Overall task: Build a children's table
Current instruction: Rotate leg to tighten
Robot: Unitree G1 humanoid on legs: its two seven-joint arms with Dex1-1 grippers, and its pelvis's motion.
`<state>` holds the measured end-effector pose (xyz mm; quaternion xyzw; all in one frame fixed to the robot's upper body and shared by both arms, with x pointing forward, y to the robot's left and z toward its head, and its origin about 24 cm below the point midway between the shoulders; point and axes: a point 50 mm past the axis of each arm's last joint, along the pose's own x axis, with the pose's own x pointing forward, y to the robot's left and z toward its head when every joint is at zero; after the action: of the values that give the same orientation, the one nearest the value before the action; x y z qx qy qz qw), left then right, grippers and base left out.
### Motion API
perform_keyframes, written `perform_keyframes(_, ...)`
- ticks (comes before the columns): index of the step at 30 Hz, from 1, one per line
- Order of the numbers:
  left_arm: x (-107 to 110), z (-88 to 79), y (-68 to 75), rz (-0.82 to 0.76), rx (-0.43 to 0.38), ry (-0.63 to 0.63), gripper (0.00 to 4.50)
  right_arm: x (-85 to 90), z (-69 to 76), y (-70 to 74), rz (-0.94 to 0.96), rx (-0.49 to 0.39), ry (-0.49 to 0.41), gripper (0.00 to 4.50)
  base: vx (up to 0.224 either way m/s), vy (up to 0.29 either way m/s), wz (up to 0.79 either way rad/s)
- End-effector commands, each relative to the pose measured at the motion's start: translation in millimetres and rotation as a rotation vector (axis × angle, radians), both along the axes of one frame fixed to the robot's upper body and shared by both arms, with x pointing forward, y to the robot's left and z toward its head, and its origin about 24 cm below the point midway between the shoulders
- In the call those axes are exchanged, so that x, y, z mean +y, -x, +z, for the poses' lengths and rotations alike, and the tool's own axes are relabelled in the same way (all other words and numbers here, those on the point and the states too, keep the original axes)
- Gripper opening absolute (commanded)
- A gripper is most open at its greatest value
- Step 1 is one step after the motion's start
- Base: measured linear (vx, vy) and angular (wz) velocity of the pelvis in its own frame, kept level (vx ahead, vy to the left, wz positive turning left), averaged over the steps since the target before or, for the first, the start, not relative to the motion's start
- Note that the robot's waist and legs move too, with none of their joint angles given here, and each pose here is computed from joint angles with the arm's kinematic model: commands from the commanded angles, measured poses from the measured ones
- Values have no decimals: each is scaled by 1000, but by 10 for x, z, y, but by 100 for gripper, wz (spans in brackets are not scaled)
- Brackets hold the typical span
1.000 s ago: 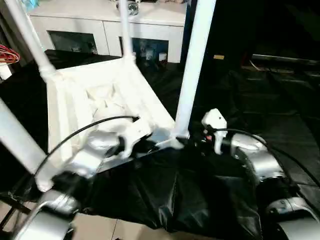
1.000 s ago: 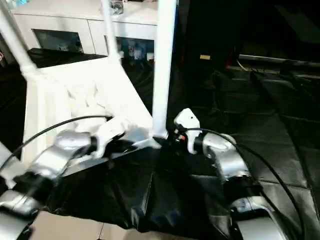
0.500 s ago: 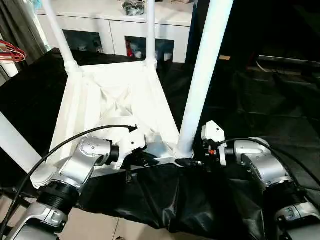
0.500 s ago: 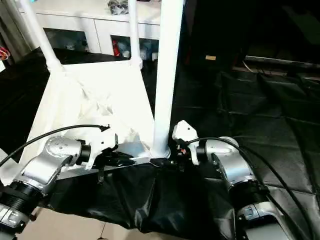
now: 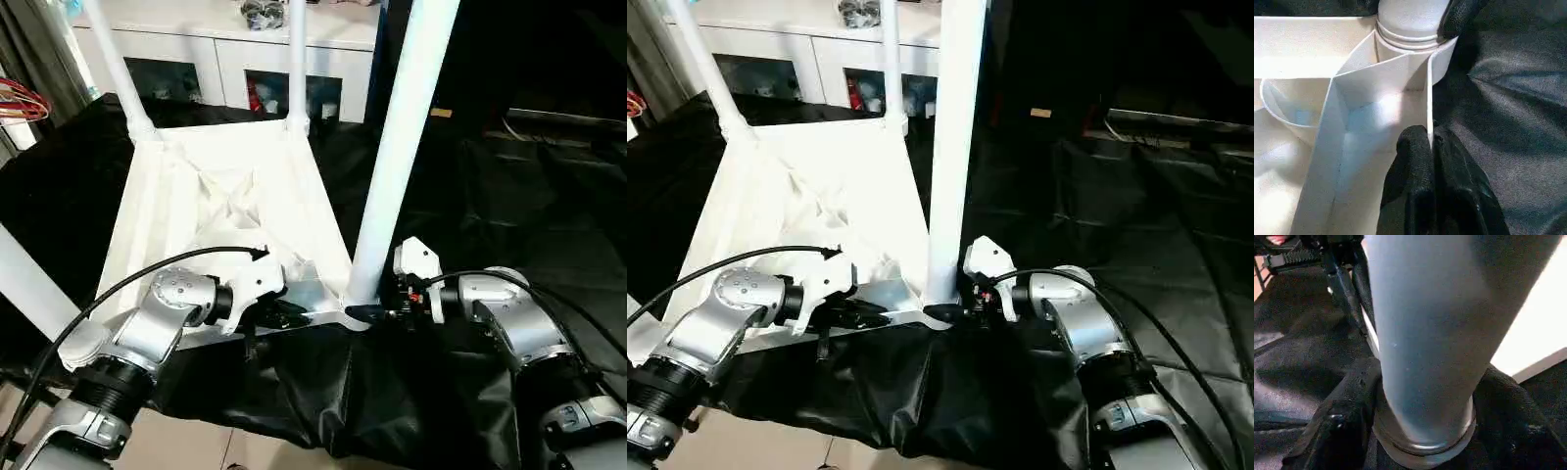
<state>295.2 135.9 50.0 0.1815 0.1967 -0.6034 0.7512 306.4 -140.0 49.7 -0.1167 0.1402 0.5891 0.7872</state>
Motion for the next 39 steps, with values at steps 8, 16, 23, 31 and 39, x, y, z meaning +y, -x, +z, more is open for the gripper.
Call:
perform_keyframes(8, -352, -8, -217, 283, -85, 55, 0, 323, -345, -127, -461, 15, -3, 254, 0, 0, 0)
perform_keyframes(16, -663, 0, -223, 292, -110, 91, 0, 805, -271, -92, -421, -6, -115, 288, 0, 0, 0)
perform_keyframes(23, -520, 17, -152, 194, -106, 101, 0, 524, -194, -92, -312, 17, -114, 359, 0, 0, 0)
perform_keyframes(31, -334, 68, -54, 48, -85, 114, 0, 158, -46, -41, -103, 18, -80, 362, 0, 0, 0)
perform_keyframes(39, -182, 86, 15, -70, -40, 87, 0, 0, 11, 52, 77, 82, -47, 310, 0, 0, 0)
